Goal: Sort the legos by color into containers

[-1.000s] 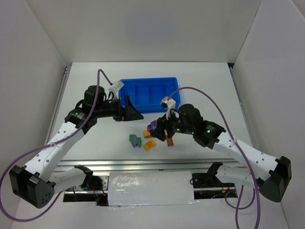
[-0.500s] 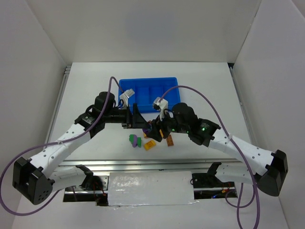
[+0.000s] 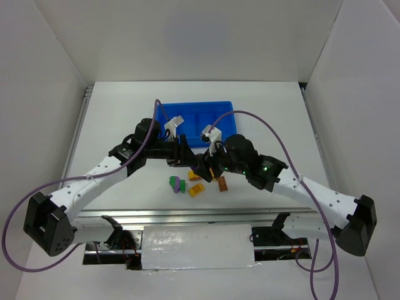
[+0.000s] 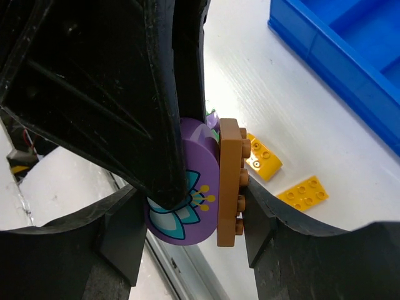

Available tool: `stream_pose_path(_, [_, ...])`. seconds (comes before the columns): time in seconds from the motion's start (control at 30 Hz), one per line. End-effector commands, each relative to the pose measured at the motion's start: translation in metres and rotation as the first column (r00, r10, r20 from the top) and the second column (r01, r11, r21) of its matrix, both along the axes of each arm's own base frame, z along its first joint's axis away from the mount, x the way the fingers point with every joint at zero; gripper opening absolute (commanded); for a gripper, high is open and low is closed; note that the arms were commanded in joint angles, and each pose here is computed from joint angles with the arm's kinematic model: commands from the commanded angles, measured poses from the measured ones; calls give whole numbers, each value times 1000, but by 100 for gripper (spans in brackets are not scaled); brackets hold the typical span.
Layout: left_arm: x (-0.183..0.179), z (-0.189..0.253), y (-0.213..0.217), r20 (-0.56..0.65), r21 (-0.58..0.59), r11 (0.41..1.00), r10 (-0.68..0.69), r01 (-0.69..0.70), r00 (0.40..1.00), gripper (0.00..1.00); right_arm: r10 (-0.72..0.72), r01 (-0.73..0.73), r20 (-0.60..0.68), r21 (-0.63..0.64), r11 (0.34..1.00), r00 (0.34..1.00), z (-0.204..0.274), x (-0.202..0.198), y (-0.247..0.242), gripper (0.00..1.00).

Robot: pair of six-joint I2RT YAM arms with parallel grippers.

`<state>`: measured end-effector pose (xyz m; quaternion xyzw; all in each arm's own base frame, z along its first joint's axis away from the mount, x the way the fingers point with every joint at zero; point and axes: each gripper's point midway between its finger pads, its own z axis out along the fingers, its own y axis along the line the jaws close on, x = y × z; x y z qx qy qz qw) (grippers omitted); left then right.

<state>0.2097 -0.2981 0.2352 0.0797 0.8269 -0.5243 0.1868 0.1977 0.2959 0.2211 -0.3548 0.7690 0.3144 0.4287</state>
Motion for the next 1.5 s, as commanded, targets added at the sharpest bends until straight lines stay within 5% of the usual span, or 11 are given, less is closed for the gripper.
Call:
stream_pose_path(0.0, [4, 14, -7, 70, -30, 999, -33, 35, 997, 3, -29, 20, 88, 105, 994, 996, 37, 14, 12, 43])
stream_pose_path(0.07, [7, 18, -6, 83, -22, 999, -27, 29, 996, 0, -47, 38, 92, 103, 994, 995, 37, 17, 12, 46])
stream_pose_path(0.2, [13, 29, -5, 157, -15, 1000, -16, 18, 987, 0, -72, 59, 101, 125, 990, 992, 39, 19, 9, 77])
stream_pose_path(0.27, [16, 33, -4, 182, -13, 1000, -6, 8, 983, 0, -78, 59, 116, 163, 985, 990, 47, 17, 8, 84])
stream_pose_path(0.3, [17, 34, -4, 191, -8, 1000, -8, 9, 982, 0, -79, 60, 114, 165, 985, 990, 44, 16, 6, 99])
stream_pose_path(0.83, [47, 39, 15, 273, 31, 999, 25, -35, 962, 0, -121, 99, 64, 273, 957, 991, 41, 4, -32, 100])
stream_pose_path(1.07, [38, 57, 21, 290, -44, 996, -59, 75, 955, 0, -179, 150, 87, 266, 952, 980, 36, 9, -49, 96])
stream_pose_path(1.2, [1, 85, 24, 333, -204, 927, -238, 316, 913, 0, -41, 7, 98, 322, 947, 994, 51, -6, -45, 88])
stream_pose_path(1.47, [-24, 83, 40, 440, -77, 926, -302, 371, 846, 0, 295, -259, 0, 478, 839, 956, 106, -22, -50, 93])
